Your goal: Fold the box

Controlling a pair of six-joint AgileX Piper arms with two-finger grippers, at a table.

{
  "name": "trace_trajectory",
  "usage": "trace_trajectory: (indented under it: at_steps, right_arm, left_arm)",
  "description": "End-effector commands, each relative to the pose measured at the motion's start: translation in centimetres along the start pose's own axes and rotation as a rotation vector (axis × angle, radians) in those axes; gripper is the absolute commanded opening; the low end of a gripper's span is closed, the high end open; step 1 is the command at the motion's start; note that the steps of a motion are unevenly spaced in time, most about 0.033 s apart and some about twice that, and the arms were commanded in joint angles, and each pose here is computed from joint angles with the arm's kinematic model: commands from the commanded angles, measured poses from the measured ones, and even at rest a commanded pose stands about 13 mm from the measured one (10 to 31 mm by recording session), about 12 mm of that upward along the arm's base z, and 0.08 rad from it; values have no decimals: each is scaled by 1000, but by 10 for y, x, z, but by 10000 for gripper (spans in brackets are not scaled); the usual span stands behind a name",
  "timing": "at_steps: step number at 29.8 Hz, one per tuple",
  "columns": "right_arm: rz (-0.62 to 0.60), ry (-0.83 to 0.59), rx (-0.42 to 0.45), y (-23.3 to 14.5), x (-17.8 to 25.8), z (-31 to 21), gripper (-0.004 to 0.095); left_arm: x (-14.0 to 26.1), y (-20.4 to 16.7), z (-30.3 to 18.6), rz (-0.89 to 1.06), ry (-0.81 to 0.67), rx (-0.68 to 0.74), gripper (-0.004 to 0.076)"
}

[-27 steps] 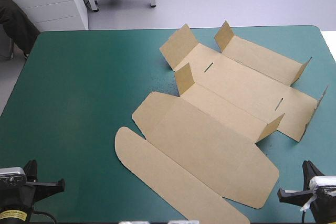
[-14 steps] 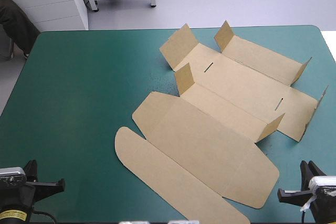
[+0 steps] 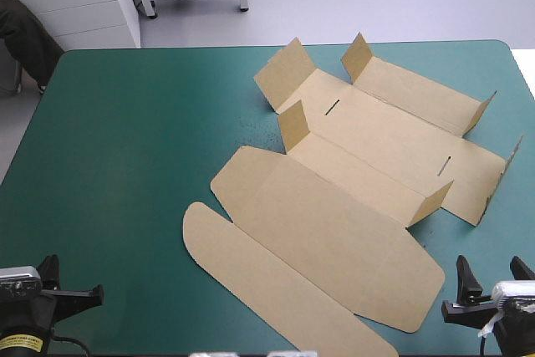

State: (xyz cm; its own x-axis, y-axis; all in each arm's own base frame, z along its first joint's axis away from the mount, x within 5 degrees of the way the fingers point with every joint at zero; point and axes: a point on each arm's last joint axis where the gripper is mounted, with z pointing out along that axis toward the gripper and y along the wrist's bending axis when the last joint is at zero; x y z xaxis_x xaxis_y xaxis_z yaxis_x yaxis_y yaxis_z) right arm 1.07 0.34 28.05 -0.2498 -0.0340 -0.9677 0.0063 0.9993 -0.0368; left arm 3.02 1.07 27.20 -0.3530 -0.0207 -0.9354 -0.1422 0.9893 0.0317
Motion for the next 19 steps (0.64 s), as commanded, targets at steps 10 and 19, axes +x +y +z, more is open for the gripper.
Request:
trace_trajectory:
  at_steps: [10,19]
  right_arm:
    - [247,-10,0,-2,-43,4,701]
    - [484,220,38,-7,-95,50,701]
  left_arm:
    - [-16,-1,-5,-13,-90,19,-10]
    - [-16,-1,-5,-13,-90,19,-10]
